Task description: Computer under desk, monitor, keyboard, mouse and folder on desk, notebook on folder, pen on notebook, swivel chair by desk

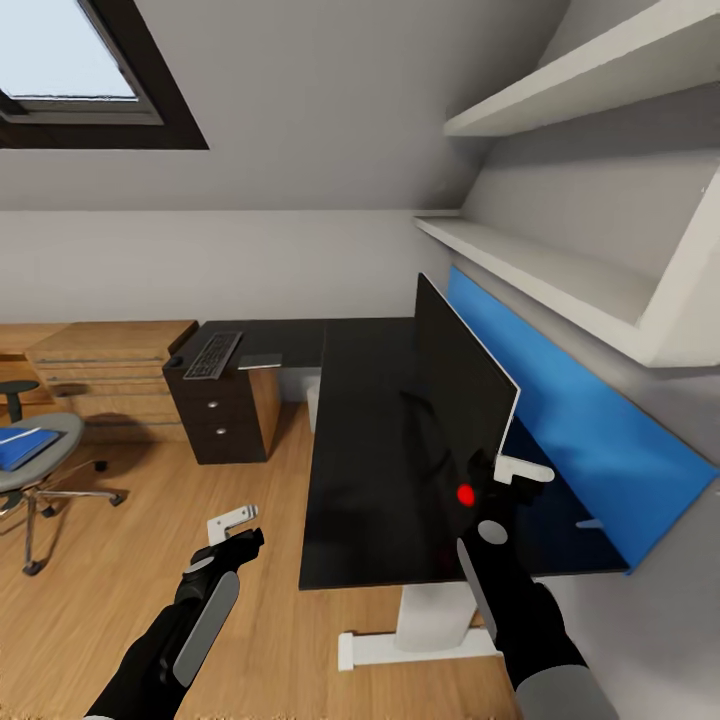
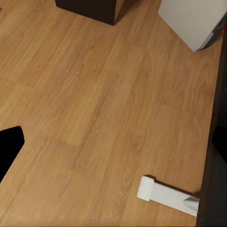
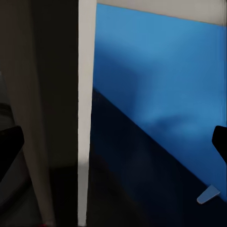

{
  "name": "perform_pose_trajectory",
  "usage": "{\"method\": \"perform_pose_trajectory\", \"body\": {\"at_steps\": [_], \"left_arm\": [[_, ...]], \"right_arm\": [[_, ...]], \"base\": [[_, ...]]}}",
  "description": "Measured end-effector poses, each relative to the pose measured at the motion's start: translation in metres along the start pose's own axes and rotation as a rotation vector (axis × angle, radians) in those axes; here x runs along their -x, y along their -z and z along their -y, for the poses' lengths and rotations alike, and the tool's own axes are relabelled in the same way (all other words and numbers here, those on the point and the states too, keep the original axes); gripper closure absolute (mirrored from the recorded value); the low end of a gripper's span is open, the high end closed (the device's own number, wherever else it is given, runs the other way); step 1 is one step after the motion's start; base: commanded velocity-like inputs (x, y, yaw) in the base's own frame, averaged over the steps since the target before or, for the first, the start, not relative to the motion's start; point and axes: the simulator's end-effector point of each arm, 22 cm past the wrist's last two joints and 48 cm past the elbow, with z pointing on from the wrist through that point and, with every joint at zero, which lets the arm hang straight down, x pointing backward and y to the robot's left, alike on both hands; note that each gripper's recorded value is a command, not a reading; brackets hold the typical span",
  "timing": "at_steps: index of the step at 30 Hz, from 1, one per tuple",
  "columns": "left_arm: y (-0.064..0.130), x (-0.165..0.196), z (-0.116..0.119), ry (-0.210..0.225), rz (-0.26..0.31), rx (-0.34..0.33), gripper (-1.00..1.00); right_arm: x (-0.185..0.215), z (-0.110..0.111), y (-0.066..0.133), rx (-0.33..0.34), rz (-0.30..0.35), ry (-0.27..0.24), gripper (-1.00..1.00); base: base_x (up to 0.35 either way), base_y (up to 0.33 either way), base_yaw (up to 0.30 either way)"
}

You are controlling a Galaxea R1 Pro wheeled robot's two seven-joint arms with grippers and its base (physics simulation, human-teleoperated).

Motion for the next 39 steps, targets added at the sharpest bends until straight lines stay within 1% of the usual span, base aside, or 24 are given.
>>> {"method": "perform_pose_trajectory", "body": {"at_steps": [17,19,21,25,26,27,28,29,30,31,32,34,35,36,37,38,39], "left_arm": [[-0.001,0.000,-0.002,0.003,-0.002,0.003,-1.00],[-0.003,-0.006,-0.006,0.000,-0.015,0.012,-1.00],[-0.007,-0.018,-0.013,-0.010,-0.040,0.031,-1.00],[-0.016,-0.050,-0.029,-0.034,-0.106,0.069,-1.00],[-0.019,-0.063,-0.035,-0.044,-0.135,0.085,-1.00],[-0.021,-0.072,-0.040,-0.049,-0.152,0.096,-1.00],[-0.030,-0.108,-0.067,-0.046,-0.174,0.160,-1.00],[-0.031,-0.140,-0.086,-0.056,-0.222,0.203,-1.00],[-0.032,-0.144,-0.089,-0.056,-0.220,0.210,-1.00],[-0.030,-0.176,-0.104,-0.092,-0.234,0.243,-1.00],[-0.025,-0.206,-0.123,-0.119,-0.292,0.279,-1.00],[-0.020,-0.228,-0.135,-0.163,-0.317,0.296,-1.00],[-0.017,-0.237,-0.142,-0.176,-0.321,0.304,-1.00],[-0.016,-0.242,-0.146,-0.182,-0.321,0.306,-1.00],[-0.014,-0.250,-0.152,-0.190,-0.320,0.309,-1.00],[-0.013,-0.253,-0.155,-0.194,-0.318,0.309,-1.00],[-0.011,-0.261,-0.159,-0.198,-0.319,0.305,-1.00]], "right_arm": [[-0.001,-0.001,0.000,0.004,-0.003,-0.002,-1.00],[-0.002,-0.002,0.000,0.008,-0.003,0.000,-1.00],[-0.003,-0.003,0.001,0.009,-0.004,0.000,-1.00],[-0.002,-0.004,0.001,0.010,-0.004,-0.002,-1.00],[-0.002,-0.005,0.002,0.011,-0.003,-0.005,-1.00],[-0.002,-0.005,0.002,0.012,-0.005,-0.005,-1.00],[-0.025,-0.010,0.016,0.038,-0.038,0.017,-1.00],[-0.034,-0.012,0.020,0.046,-0.049,0.027,-1.00],[-0.041,-0.011,0.024,0.050,-0.058,0.035,-1.00],[-0.071,-0.006,0.040,0.058,-0.106,0.062,-1.00],[-0.079,-0.005,0.044,0.060,-0.118,0.069,-1.00],[-0.100,-0.001,0.055,0.063,-0.157,0.080,-1.00],[-0.116,0.000,0.061,0.066,-0.191,0.083,-1.00],[-0.126,0.001,0.065,0.068,-0.211,0.086,-1.00],[-0.147,0.003,0.072,0.072,-0.255,0.092,-1.00],[-0.158,0.003,0.076,0.074,-0.278,0.097,-1.00],[-0.179,0.005,0.083,0.076,-0.320,0.104,-1.00]], "base": [[-0.320,0.000,0.000],[-0.335,0.000,0.000],[-0.335,0.000,0.000],[-0.335,0.000,0.000],[-0.335,0.000,0.000],[-0.335,0.000,0.000],[-0.335,0.000,0.000],[-0.335,0.000,0.000],[-0.336,0.000,0.000],[-0.336,0.000,0.000],[-0.336,0.000,0.000],[-0.336,0.000,0.000],[-0.336,0.000,0.000],[-0.336,0.000,0.000],[-0.336,0.000,0.000],[-0.336,0.000,0.000],[-0.332,0.000,0.000]]}}
